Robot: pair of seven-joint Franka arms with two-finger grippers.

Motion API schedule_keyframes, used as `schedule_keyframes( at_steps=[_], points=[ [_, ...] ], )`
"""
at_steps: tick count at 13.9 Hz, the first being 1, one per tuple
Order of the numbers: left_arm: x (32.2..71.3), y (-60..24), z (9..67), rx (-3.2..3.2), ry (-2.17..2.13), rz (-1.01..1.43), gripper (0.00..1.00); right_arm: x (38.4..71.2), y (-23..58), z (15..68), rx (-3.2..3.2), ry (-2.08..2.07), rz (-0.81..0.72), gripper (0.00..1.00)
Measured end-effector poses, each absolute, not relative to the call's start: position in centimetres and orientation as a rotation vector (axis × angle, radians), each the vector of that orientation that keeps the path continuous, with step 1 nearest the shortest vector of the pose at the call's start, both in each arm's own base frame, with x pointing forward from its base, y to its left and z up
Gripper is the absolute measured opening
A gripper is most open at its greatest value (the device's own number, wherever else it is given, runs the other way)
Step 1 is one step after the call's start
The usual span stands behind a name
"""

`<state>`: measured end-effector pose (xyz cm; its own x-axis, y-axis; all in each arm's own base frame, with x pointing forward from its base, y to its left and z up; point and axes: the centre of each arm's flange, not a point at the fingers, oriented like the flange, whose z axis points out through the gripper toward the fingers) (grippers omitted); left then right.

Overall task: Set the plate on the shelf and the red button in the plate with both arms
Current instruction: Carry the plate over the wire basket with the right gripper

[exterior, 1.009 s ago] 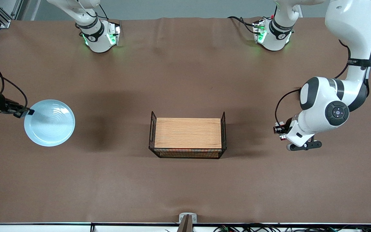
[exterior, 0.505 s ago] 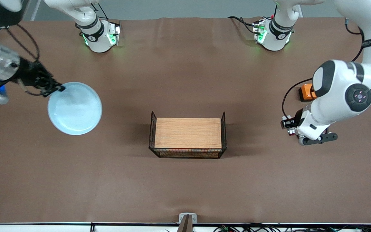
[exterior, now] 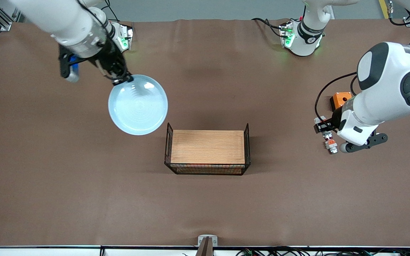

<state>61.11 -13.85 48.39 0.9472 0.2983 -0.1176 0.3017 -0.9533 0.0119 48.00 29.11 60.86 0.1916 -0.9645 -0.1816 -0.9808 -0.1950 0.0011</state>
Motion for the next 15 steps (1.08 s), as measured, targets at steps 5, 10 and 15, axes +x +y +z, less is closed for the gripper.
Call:
schedule_keyframes(
  at_steps=[5, 10, 15],
  points=[
    [60.1, -19.2, 51.5, 2.938, 0.82, -0.183, 0.41, 46.0, 38.9, 55.9, -2.201, 2.086, 0.056, 0.04],
    [57.8, -25.2, 52.0, 2.815, 1.18, -0.23, 0.41, 46.3, 44.8, 49.1, -2.127, 2.171, -0.026, 0.04],
    [57.1, -27.4, 53.2, 2.736, 1.337, -0.221, 0.41, 47.3, 49.3, 46.0, -2.07, 2.221, -0.068, 0.04]
  ],
)
